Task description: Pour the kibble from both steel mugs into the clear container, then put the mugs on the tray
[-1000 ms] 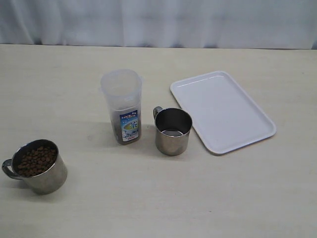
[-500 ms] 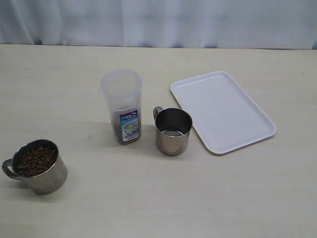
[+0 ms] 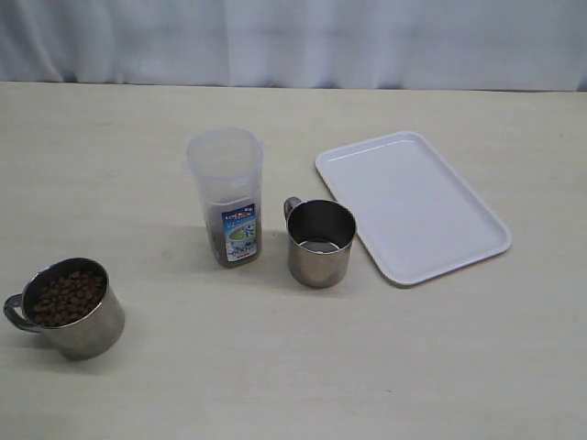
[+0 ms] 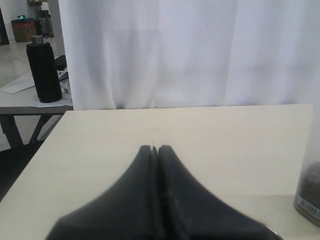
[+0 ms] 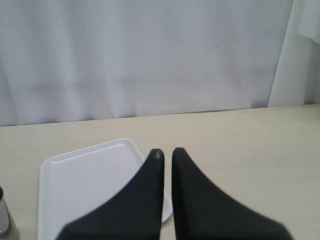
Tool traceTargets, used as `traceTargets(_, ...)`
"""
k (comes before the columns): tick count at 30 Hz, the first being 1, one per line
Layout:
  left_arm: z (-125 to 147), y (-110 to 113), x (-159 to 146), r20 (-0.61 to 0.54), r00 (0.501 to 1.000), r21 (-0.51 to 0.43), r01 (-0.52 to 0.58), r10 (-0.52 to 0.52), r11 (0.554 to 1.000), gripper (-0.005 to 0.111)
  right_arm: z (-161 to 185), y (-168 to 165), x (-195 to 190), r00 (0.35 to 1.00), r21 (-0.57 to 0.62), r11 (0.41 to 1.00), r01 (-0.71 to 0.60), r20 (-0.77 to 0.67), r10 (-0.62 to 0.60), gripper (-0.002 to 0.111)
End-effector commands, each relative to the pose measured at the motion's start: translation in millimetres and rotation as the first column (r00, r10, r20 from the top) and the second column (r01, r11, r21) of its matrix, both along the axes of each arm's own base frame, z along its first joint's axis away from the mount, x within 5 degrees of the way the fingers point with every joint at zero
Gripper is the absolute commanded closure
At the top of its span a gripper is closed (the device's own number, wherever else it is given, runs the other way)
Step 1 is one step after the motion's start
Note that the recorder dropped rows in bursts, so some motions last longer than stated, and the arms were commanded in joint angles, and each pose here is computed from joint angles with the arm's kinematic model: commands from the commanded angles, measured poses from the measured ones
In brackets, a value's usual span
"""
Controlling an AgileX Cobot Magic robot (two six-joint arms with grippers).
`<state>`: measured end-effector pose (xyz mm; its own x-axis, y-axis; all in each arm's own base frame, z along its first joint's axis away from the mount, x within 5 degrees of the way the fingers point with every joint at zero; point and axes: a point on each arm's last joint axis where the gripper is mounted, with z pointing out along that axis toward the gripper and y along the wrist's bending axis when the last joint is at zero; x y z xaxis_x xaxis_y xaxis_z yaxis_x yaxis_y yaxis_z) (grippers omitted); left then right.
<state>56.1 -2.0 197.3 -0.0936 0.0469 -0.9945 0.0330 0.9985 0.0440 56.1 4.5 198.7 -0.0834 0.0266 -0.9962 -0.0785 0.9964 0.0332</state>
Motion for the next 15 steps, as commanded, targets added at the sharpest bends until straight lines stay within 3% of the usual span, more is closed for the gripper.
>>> traceTargets(1,0.2,0.0,0.0,0.01,1.0,0.002,0.0,0.0,1.0,0.107,-4.9,-0.1,-0.6,0.999,-0.018,1.0,-0.002,-0.044,0.001,0.104)
traceTargets(15,0.2,0.0,0.0,0.01,1.0,0.002,0.0,0.0,1.0,0.107,-4.9,-0.1,-0.6,0.999,-0.031,1.0,-0.003,-0.044,0.002,0.104)
